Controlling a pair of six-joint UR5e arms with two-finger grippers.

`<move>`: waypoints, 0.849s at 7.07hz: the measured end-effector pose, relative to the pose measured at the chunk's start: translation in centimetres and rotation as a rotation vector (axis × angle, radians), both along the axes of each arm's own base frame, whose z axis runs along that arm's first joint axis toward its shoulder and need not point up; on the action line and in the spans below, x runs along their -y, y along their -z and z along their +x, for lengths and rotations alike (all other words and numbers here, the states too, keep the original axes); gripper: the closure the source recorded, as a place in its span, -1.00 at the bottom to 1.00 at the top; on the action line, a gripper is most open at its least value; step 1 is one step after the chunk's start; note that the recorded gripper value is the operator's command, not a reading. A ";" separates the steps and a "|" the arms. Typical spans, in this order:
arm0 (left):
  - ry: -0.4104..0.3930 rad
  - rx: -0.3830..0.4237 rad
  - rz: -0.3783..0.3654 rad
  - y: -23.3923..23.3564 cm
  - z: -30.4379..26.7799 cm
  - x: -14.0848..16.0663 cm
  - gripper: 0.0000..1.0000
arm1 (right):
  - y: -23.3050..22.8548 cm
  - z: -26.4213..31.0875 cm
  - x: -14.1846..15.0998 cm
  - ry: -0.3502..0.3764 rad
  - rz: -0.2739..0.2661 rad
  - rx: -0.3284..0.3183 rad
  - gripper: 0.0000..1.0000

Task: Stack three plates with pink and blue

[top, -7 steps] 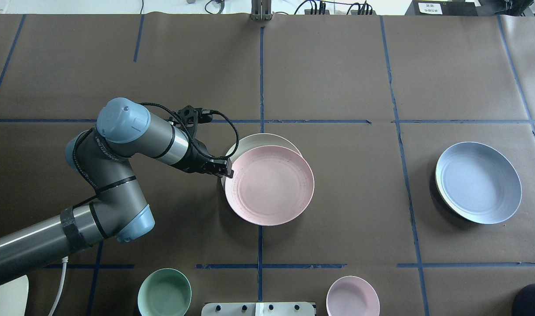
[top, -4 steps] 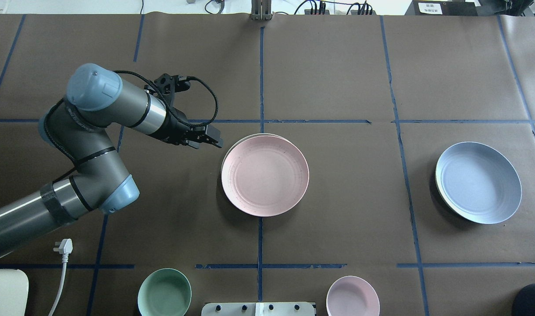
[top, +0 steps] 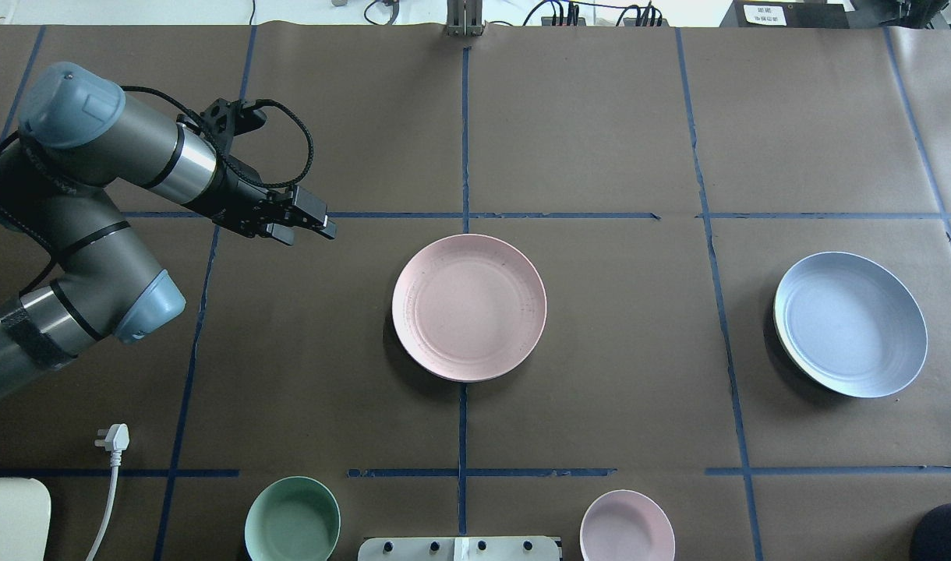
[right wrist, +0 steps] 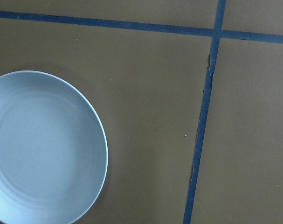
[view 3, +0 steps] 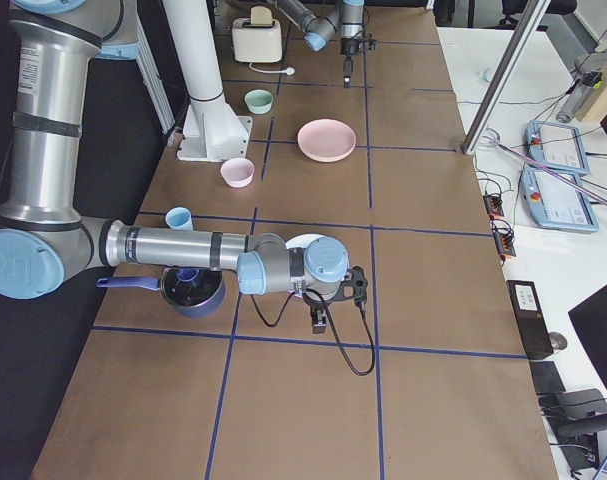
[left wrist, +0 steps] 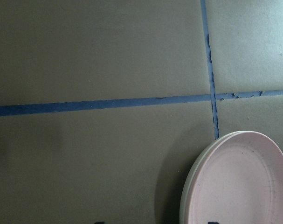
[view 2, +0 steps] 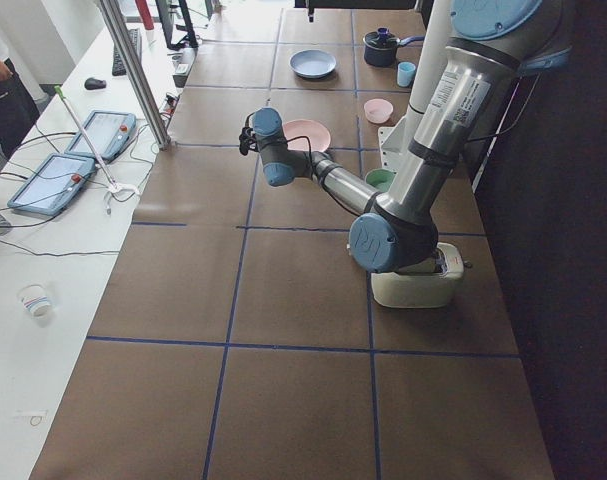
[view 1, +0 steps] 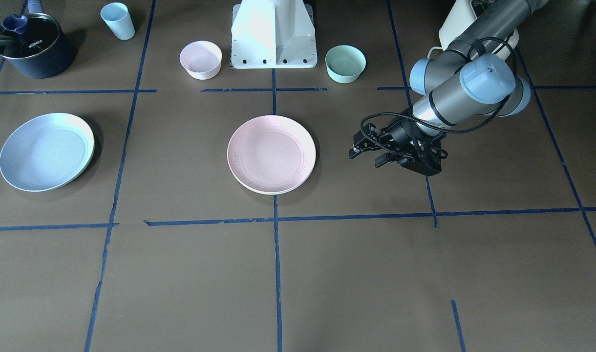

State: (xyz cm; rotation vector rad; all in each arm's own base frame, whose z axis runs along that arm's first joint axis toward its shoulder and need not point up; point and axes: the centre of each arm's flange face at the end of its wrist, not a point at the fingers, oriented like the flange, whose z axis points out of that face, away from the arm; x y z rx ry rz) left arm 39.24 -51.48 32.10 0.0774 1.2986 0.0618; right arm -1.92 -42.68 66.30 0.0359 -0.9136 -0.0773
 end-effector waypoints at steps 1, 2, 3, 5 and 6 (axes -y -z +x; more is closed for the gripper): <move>0.001 0.000 -0.002 -0.1 -0.1 0.0 -0.63 | -0.7 -2.0 -0.8 -0.031 -0.004 0.022 -0.96; 0.001 0.001 -0.003 -0.1 -0.1 0.0 -0.65 | -1.9 -3.8 -2.0 -0.031 -0.005 0.040 -0.96; 0.002 0.001 -0.005 -0.2 -0.1 -0.1 -0.66 | -2.7 -5.7 -2.8 -0.031 -0.020 0.054 -0.95; 0.007 0.003 -0.007 -0.2 -0.1 -0.1 -0.67 | -3.0 -8.9 -3.3 -0.041 -0.042 0.047 -0.78; 0.008 0.003 -0.007 -0.2 -0.1 0.0 -0.67 | -3.2 -9.9 -3.0 -0.047 -0.040 0.028 -0.36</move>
